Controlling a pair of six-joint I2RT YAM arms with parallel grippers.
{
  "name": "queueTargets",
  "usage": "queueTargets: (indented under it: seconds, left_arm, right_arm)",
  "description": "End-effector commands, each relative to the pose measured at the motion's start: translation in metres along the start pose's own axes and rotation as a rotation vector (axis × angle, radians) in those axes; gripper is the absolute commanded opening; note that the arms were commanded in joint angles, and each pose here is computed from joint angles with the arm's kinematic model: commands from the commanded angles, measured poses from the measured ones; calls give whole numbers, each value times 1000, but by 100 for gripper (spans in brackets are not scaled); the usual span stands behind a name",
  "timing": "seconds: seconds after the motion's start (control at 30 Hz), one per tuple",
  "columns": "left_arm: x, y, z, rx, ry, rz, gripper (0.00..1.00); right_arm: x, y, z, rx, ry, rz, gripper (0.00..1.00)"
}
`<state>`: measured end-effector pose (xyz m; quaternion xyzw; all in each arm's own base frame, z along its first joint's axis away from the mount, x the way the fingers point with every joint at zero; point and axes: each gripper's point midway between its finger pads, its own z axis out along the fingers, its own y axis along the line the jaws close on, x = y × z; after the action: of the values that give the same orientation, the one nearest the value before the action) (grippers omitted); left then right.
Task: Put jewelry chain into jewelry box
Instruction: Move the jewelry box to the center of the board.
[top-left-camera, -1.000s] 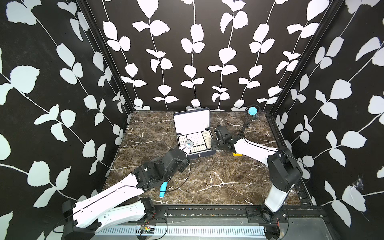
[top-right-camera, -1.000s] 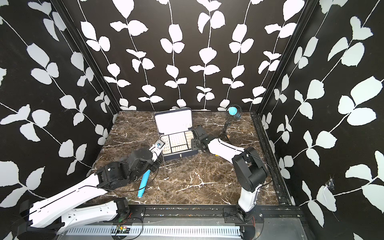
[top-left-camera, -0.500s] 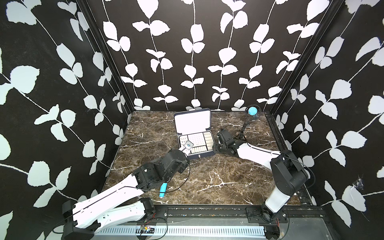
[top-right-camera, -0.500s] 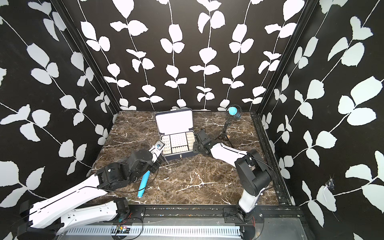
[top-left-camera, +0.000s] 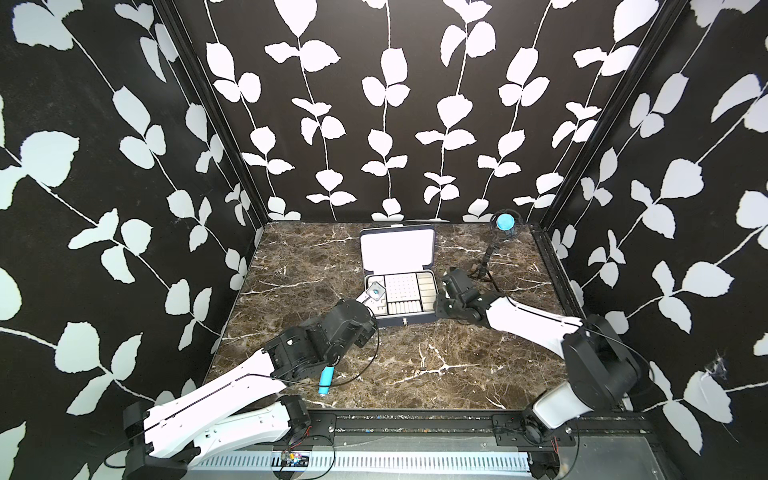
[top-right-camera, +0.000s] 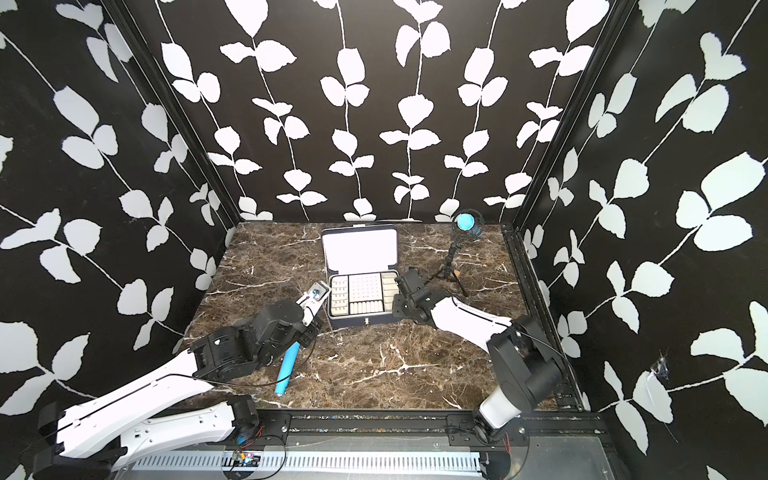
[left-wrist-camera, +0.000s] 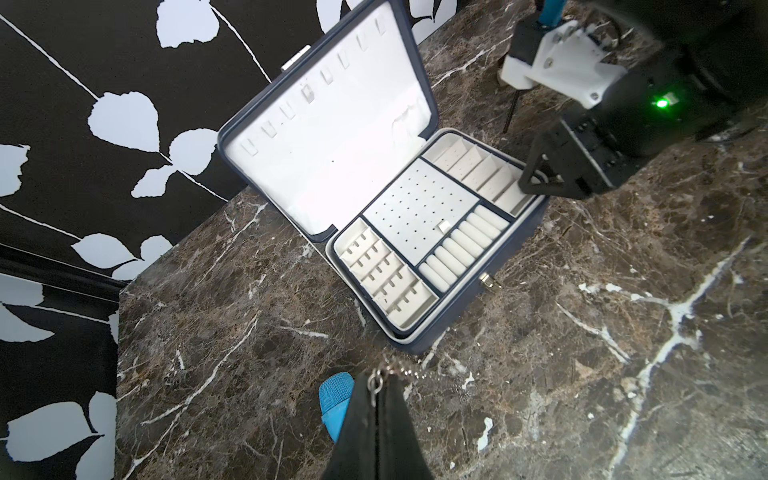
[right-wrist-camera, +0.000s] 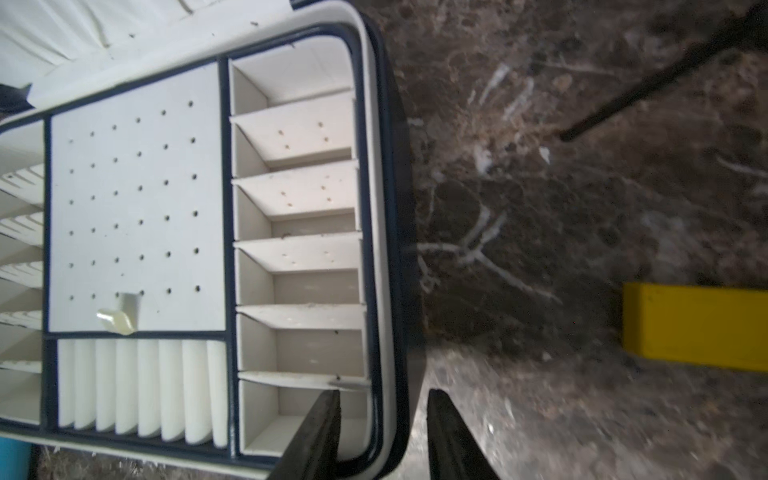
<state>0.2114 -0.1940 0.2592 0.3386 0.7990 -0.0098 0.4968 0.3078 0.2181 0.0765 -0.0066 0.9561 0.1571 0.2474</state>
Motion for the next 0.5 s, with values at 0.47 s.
queueTargets:
  seconds: [0.47]
  left_arm:
    - [-3, 8, -7, -22, -20, -1, 0]
  right_arm:
    - [75, -47, -45, 95, 151, -18, 36]
